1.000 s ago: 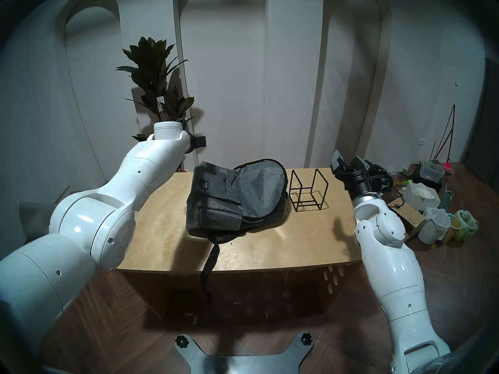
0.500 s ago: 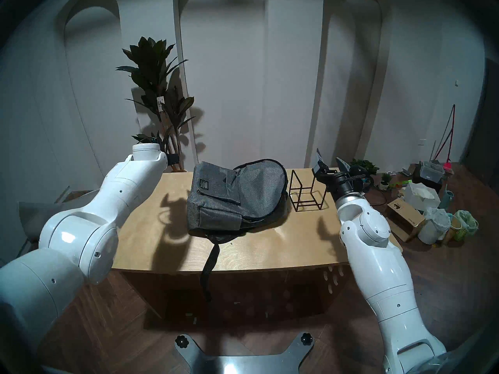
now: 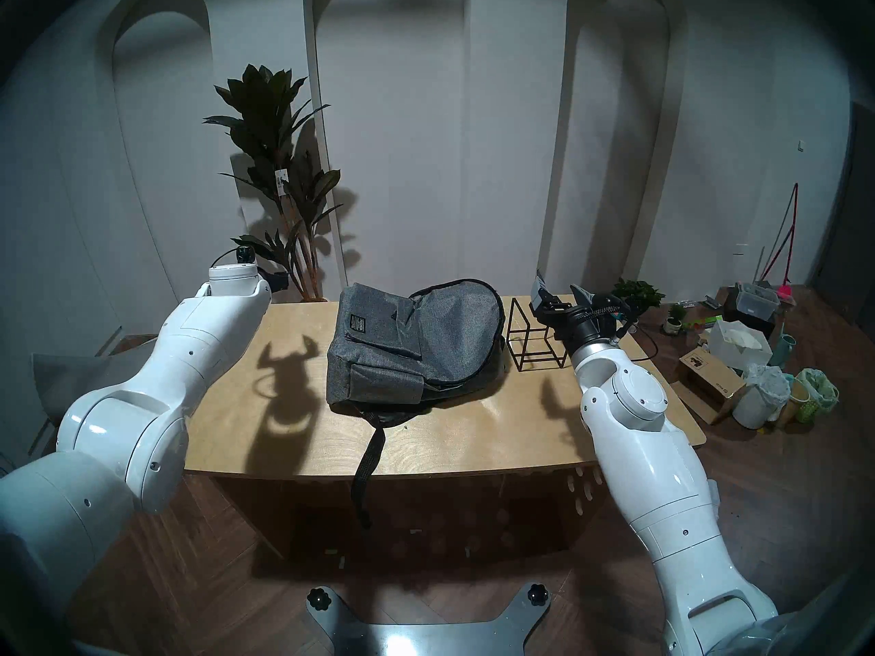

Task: Put the book into the bag and close the bag

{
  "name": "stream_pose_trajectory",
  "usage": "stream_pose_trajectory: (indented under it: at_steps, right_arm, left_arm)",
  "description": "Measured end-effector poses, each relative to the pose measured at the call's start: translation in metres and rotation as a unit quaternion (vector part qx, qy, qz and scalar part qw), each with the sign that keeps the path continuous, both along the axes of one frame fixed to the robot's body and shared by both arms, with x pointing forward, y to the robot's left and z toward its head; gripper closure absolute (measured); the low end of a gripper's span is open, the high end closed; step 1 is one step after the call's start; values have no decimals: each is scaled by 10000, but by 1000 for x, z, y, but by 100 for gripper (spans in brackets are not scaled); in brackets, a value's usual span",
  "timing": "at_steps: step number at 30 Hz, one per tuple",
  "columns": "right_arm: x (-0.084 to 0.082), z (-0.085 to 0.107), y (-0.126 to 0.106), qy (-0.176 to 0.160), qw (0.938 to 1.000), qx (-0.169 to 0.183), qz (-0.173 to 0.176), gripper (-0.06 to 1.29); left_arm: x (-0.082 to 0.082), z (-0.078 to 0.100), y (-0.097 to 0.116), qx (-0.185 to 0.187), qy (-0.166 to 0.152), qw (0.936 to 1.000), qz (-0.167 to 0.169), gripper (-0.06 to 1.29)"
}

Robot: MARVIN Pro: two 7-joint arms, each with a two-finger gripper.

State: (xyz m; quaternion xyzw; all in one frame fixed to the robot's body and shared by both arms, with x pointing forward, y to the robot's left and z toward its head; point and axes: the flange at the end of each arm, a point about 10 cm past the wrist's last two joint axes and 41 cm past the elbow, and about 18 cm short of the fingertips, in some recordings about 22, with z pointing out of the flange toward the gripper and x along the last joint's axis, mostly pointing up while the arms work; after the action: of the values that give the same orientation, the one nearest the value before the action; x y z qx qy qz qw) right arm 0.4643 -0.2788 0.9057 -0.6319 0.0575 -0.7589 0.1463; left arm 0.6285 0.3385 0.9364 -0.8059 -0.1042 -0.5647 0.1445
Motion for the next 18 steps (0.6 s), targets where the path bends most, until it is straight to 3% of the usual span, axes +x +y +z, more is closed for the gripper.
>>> stream_pose_trajectory:
  at_steps: [18]
  right_arm:
    - [14, -3, 3, 361, 9991, -118, -208, 0]
  left_arm:
    - [-16, 5, 4, 153, -665, 9973, -255, -2]
